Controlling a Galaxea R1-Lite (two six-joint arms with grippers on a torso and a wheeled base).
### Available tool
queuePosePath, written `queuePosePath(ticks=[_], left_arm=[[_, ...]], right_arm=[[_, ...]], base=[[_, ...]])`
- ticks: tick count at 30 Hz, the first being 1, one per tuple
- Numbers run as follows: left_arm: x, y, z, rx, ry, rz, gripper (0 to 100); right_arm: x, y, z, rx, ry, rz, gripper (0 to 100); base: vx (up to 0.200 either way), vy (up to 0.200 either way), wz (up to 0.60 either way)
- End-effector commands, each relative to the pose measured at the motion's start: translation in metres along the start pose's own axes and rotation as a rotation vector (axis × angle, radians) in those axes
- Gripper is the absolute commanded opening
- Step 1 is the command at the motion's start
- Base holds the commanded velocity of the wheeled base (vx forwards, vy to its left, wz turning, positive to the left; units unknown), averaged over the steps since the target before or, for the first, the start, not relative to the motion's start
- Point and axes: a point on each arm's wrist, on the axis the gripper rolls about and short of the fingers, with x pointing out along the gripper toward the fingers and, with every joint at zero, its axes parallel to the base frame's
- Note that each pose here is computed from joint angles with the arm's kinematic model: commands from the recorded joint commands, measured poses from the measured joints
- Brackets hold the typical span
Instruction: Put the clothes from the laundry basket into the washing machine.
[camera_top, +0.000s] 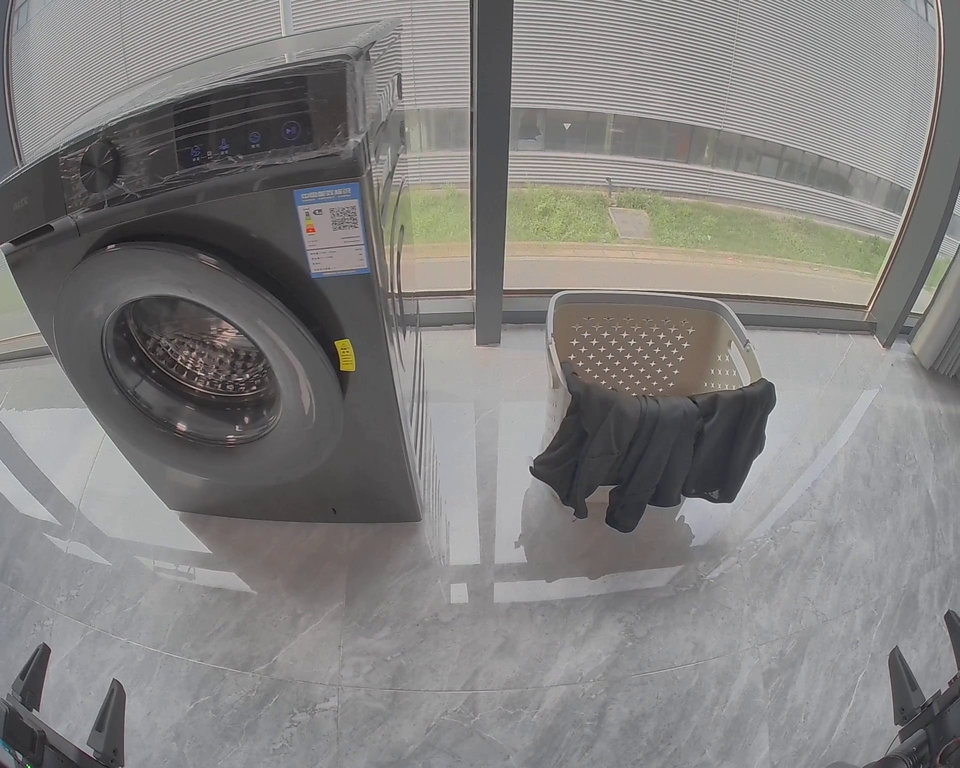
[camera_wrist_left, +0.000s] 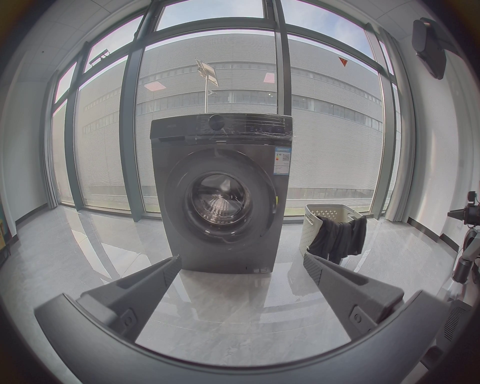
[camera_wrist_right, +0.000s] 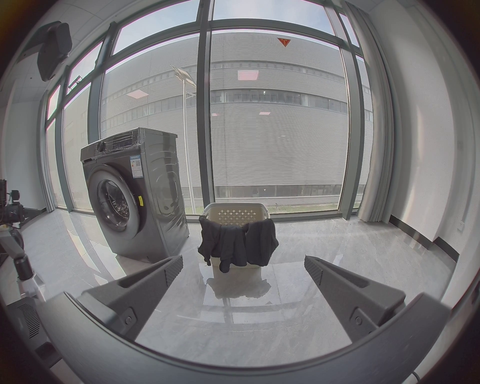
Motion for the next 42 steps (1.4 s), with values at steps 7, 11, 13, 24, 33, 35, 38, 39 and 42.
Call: queuePosePath(ticks=[7,11,13,24,33,35,38,39,42], left_arm=[[-0.0002,0.0001,-0.0048,-0.001,-0.002,0.0,100],[-0.0002,0.0001,-0.0048,-0.001,-0.002,0.0,100],[-0.0002,0.0001,-0.0048,-0.001,-0.002,0.0,100],[-0.0002,0.0002,-0.0048,0.001,-0.002,0.001,100],[-0.0002,0.0002,-0.0048,-0.001,-0.002,0.001,100],[-0.0002,0.0001,-0.0048,-0.001,-0.002,0.003,100],[-0.0002,0.0002,-0.0048,-0.001,-0.002,0.001,100],[-0.0002,0.0002,-0.0048,-0.001,-0.002,0.001,100],[-0.0002,0.0002,-0.0048,-0.001,-0.002,0.001,100]], right_arm=[[0.0,0.0,-0.0052,0.0,0.001,0.001,100],[0.0,0.0,-0.0052,0.0,0.001,0.001,100],[0.0,0.0,-0.0052,0.0,0.001,0.001,100],[0.0,0.0,-0.0052,0.0,0.001,0.001,100],[0.0,0.0,-0.0052,-0.001,0.001,0.001,100],[0.0,0.0,-0.0052,-0.001,0.001,0.001,100],[0.0,0.0,-0.0052,-0.001,0.001,0.001,100],[0.0,0.0,-0.0052,-0.001,0.001,0.001,100],[0.0,0.0,-0.0052,-0.001,0.001,0.001,100]], base=[[0.0,-0.2,0.0],[0.0,-0.2,0.0],[0.0,-0.2,0.0],[0.0,-0.036,0.0],[0.2,0.0,0.0],[0.2,0.0,0.0],[0.2,0.0,0.0],[0.2,0.0,0.0],[0.2,0.0,0.0]])
